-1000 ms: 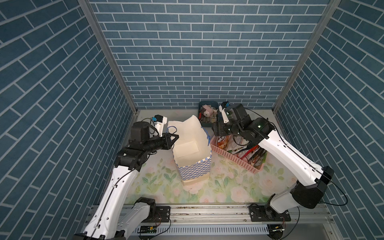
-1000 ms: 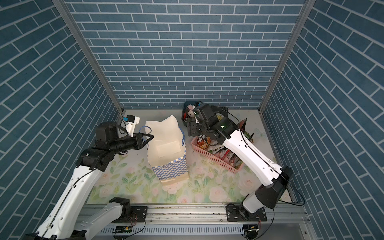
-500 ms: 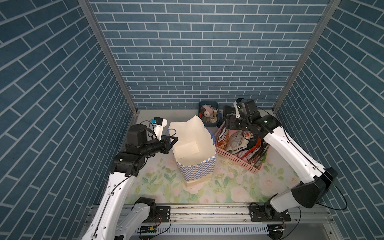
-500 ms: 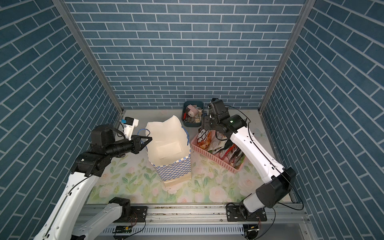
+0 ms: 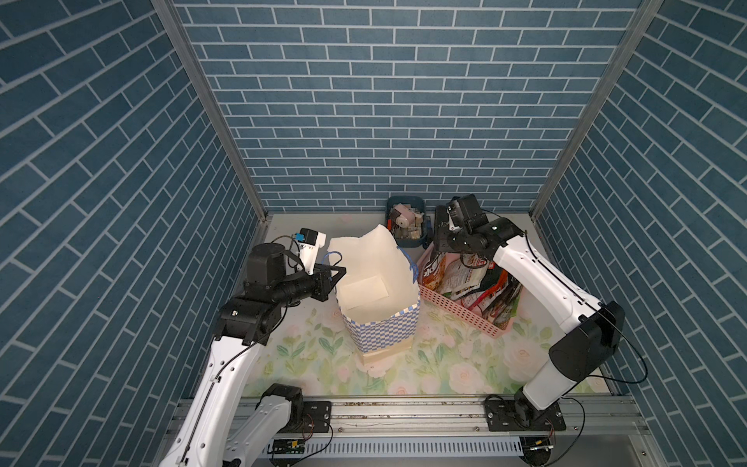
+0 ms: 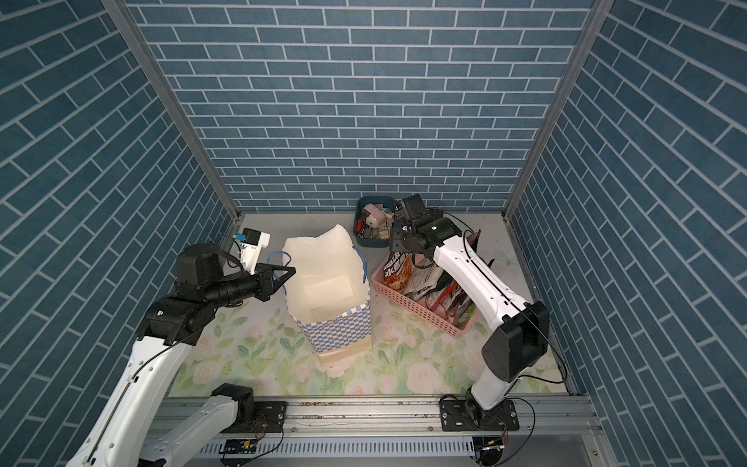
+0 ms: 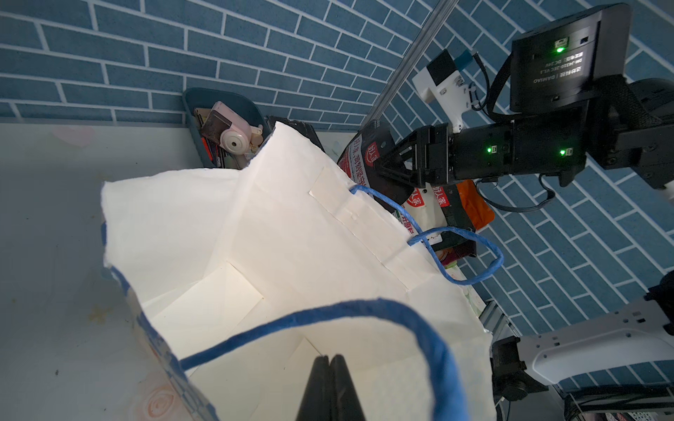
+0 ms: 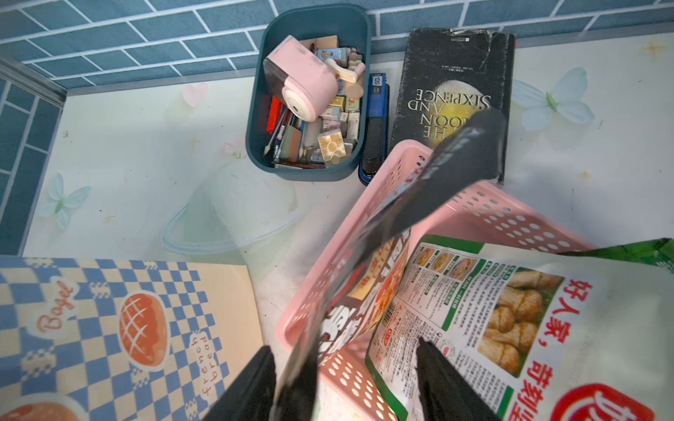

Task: Place the condiment packets inside the bag
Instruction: Pick up the condiment packet from the storage box.

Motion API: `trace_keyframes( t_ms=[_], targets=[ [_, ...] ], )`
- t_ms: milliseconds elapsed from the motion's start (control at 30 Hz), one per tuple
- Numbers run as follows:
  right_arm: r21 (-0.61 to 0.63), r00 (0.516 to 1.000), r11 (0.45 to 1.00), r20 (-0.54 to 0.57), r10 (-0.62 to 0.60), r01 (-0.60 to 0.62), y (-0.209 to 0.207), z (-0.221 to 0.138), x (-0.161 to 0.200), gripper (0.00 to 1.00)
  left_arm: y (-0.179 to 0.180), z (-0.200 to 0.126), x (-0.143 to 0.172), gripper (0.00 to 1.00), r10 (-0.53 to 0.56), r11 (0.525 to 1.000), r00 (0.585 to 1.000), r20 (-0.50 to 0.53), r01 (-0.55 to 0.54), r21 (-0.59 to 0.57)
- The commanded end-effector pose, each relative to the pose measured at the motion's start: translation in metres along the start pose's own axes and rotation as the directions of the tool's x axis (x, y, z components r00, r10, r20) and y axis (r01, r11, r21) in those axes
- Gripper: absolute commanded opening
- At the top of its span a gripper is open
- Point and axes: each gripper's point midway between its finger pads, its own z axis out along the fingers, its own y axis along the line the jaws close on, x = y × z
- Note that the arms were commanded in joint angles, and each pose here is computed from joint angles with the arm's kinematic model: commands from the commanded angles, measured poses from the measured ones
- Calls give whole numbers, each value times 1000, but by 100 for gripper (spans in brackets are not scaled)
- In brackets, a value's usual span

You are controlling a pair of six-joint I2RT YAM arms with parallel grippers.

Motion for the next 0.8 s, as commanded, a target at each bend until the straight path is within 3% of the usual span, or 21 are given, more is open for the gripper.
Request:
trace_keyframes(
  t_ms=[0, 233, 300, 467, 600, 767],
  targets=[
    [19, 998, 1000, -54, 26, -25, -10, 6, 15, 63, 3, -2, 3, 0, 19, 1000, 1000, 4, -19, -17],
    [15, 997, 999, -76, 32, -31, -11, 27, 18, 54, 7, -4, 3, 0, 24, 999, 1000, 7, -24, -42],
    [16, 997, 999, -68, 35, -34, -13, 28, 16, 45, 7, -5, 3, 0, 26, 999, 1000, 8, -26, -47],
    [11, 998, 1000, -52, 25, -25, -15, 26, 14, 0, 10, -5, 4, 0, 26, 998, 1000, 6, -26, -65],
    [1, 1000, 1000, 22, -9, 9, -14, -2, -7, 0, 11, -6, 4, 0, 30, 997, 1000, 9, -29, -73],
    [-94, 973, 980, 165, -161, 178, 16, -63, -51, 0, 14, -5, 4, 0, 32, 995, 999, 8, -31, -90]
  ],
)
